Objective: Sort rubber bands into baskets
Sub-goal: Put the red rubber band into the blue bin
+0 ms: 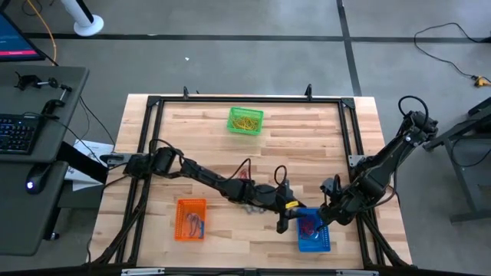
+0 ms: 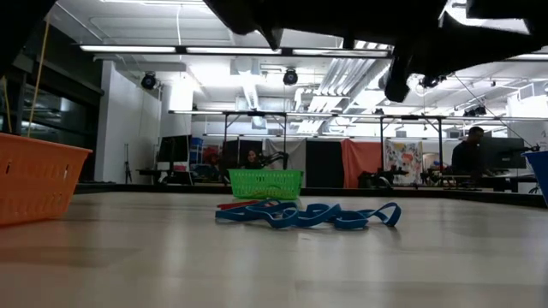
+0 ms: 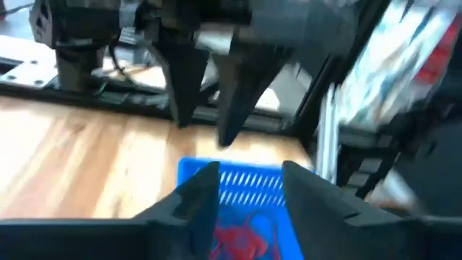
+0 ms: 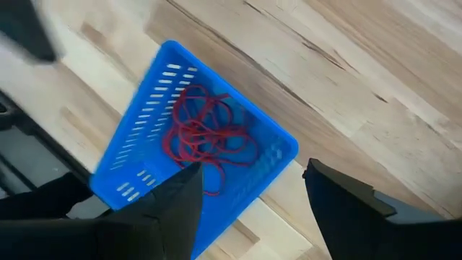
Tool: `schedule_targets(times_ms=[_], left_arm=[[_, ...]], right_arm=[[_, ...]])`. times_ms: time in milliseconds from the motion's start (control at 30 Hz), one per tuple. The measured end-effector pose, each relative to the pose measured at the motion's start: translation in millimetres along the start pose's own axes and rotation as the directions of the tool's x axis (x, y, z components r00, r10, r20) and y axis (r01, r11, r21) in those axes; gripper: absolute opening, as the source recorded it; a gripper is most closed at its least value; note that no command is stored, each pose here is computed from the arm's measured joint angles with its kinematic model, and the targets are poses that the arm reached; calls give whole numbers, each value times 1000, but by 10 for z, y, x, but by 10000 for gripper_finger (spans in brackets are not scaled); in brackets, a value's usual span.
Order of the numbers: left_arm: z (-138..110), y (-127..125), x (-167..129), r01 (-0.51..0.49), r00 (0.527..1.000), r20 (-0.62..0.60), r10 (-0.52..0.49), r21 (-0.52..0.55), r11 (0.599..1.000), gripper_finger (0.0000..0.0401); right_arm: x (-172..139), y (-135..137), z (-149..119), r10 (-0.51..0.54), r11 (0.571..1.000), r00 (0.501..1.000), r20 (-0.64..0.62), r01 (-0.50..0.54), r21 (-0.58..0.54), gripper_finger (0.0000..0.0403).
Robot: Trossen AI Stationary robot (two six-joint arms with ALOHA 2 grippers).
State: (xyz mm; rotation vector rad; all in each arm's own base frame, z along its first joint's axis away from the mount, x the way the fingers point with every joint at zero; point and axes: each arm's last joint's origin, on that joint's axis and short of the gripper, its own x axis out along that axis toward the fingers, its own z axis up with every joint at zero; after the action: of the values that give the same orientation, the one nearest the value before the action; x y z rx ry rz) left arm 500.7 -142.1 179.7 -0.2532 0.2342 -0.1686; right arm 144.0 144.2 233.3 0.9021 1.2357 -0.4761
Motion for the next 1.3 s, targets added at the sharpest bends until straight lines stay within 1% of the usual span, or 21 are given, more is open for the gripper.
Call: schedule_targets(times_ms=[33, 100, 200, 267, 333, 433, 533, 567, 667, 733, 833, 867, 933, 1000, 1033, 1100, 1200, 1300], left_arm=[[38, 0, -38, -12, 999, -34, 13, 33, 999, 154], [200, 19, -154, -36, 995, -94, 45, 100, 994, 168], [579, 103, -472, -79, 971, -210, 117, 178, 981, 174], [775, 194, -717, -109, 938, -301, 174, 223, 969, 174], [882, 322, -953, -147, 888, -394, 236, 243, 959, 175], [943, 513, -1288, -218, 842, -451, 295, 215, 952, 175], [861, 620, -1650, -288, 854, -415, 314, 126, 949, 175], [795, 627, -1776, -301, 865, -394, 311, 89, 949, 175], [493, 571, -2149, -330, 901, -311, 301, -43, 943, 175], [301, 497, -2403, -351, 916, -254, 309, -140, 926, 175], [86, 370, -2741, -384, 919, -198, 340, -258, 887, 175], [42, 321, -2841, -386, 921, -178, 347, -288, 876, 175], [9, 247, -2999, -381, 925, -137, 355, -329, 864, 175], [39, 187, -3117, -368, 929, -95, 358, -350, 861, 175], [66, 164, -3164, -360, 931, -76, 358, -355, 863, 175], [109, 140, -3232, -348, 933, -44, 356, -359, 866, 175], [164, 140, -3288, -342, 930, -4, 367, -367, 865, 175], [183, 152, -3300, -358, 920, 16, 391, -373, 856, 175]], right_arm=[[0, 14, 1, 15, 1000, 1000, 9, -15, 0, 231], [-2, 49, 7, 54, 998, 998, 39, -54, -12, 231], [-8, 101, 29, 113, 993, 987, 111, -108, -44, 231], [-12, 119, 55, 132, 991, 976, 173, -125, -51, 231], [-14, 127, 94, 139, 990, 964, 226, -133, -42, 231], [-15, 159, 162, 160, 987, 949, 271, -153, -48, 231], [-20, 232, 265, 214, 977, 930, 298, -196, -88, 231], [-20, 264, 315, 234, 972, 922, 310, -213, -101, 231], [20, 363, 512, 276, 960, 892, 357, -239, -144, 231], [78, 451, 683, 308, 950, 868, 390, -256, -181, 231], [249, 566, 1005, 340, 938, 844, 414, -277, -207, 231], [323, 590, 1122, 345, 938, 840, 419, -288, -195, 231], [485, 610, 1363, 349, 937, 834, 427, -325, -131, 231], [652, 576, 1592, 329, 934, 840, 430, -357, -17, 231], [729, 557, 1695, 330, 925, 843, 426, -378, 31, 231], [870, 519, 1874, 321, 914, 852, 414, -393, 99, 231], [997, 565, 2116, 300, 914, 870, 391, -380, 145, 231], [1058, 702, 2323, 266, 929, 892, 367, -338, 149, 231]])
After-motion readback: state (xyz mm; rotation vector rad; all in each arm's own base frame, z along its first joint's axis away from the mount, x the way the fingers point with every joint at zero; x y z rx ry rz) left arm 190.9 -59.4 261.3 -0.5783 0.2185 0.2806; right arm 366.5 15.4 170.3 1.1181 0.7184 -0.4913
